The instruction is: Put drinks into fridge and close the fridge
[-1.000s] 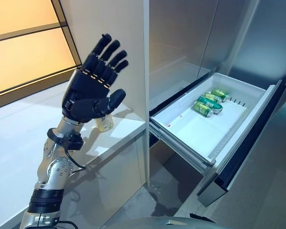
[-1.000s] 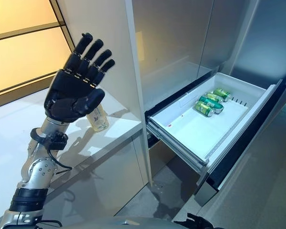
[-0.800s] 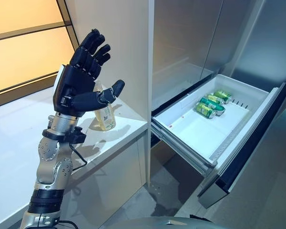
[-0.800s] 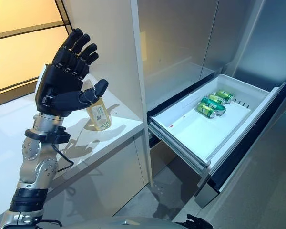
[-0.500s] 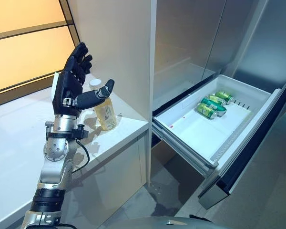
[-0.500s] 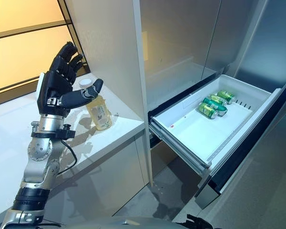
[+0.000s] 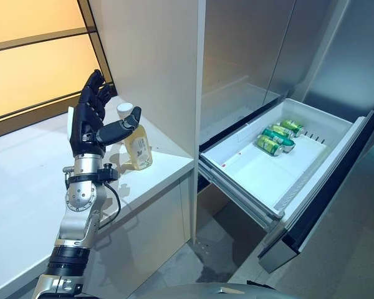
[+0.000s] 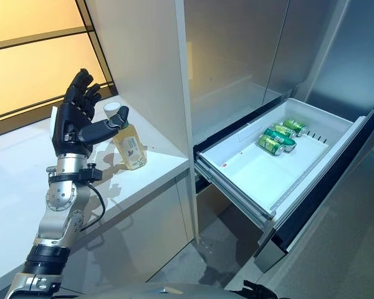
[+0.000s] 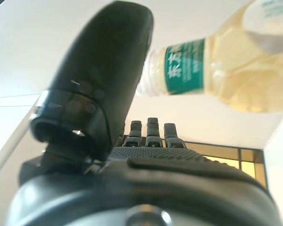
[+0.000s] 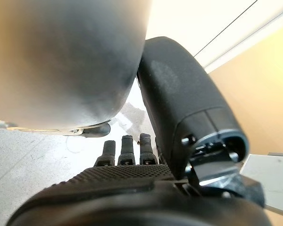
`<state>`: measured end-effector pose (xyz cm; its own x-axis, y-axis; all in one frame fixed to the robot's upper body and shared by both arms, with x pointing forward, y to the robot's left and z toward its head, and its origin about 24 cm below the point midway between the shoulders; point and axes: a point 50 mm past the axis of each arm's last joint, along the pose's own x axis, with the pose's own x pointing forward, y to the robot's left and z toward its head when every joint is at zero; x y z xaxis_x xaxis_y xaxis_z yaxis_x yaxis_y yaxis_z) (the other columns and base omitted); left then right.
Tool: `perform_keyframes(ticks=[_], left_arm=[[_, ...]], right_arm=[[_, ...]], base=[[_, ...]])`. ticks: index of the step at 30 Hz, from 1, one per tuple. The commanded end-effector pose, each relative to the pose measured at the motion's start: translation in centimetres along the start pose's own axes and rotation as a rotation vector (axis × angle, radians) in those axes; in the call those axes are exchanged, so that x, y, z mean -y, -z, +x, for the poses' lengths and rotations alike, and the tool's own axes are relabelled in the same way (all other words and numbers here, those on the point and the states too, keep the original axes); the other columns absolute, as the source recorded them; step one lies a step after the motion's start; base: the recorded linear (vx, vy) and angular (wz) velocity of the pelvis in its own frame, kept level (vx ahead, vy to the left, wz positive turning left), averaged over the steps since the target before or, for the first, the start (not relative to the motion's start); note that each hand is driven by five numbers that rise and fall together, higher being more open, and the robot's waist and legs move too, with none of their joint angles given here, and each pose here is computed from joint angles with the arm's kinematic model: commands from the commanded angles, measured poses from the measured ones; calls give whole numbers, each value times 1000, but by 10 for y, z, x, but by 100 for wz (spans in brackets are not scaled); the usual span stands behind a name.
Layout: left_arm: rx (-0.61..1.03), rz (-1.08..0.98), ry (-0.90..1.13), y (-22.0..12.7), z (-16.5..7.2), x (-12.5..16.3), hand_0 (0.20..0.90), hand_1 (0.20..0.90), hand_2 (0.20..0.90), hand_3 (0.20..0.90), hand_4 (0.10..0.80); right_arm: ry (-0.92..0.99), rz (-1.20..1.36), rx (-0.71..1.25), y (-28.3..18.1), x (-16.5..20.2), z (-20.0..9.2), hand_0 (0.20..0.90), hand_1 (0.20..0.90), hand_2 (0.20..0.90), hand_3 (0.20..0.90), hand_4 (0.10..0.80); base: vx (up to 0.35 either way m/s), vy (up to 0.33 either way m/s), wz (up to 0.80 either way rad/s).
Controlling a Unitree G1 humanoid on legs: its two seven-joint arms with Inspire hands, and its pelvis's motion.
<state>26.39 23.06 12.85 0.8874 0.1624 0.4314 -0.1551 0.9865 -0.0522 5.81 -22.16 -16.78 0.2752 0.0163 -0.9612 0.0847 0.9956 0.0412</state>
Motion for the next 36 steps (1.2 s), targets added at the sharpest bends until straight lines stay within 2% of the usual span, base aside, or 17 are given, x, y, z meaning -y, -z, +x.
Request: perform_keyframes(ticks=[1,18,35,36], left_arm=[[149,38,9,-23,18,2,900,900,900,900,800],[-62,168,-35,28,5,-18,900,900,900,900,800],[-98,151,-41,36,1,-21,900,900,900,900,800],[-99,150,-43,36,1,-21,846,846,846,837,737]], right_arm=[[-86,-33,23,-12,-26,6,900,900,900,900,800],[-84,-54,14,-14,-18,5,900,900,900,900,800],[-80,-65,9,-14,-14,4,900,900,900,900,800],[-81,-65,8,-14,-14,4,900,900,900,900,800]], base=[[0,0,0],[0,0,0],[0,2,-1],[0,0,0]])
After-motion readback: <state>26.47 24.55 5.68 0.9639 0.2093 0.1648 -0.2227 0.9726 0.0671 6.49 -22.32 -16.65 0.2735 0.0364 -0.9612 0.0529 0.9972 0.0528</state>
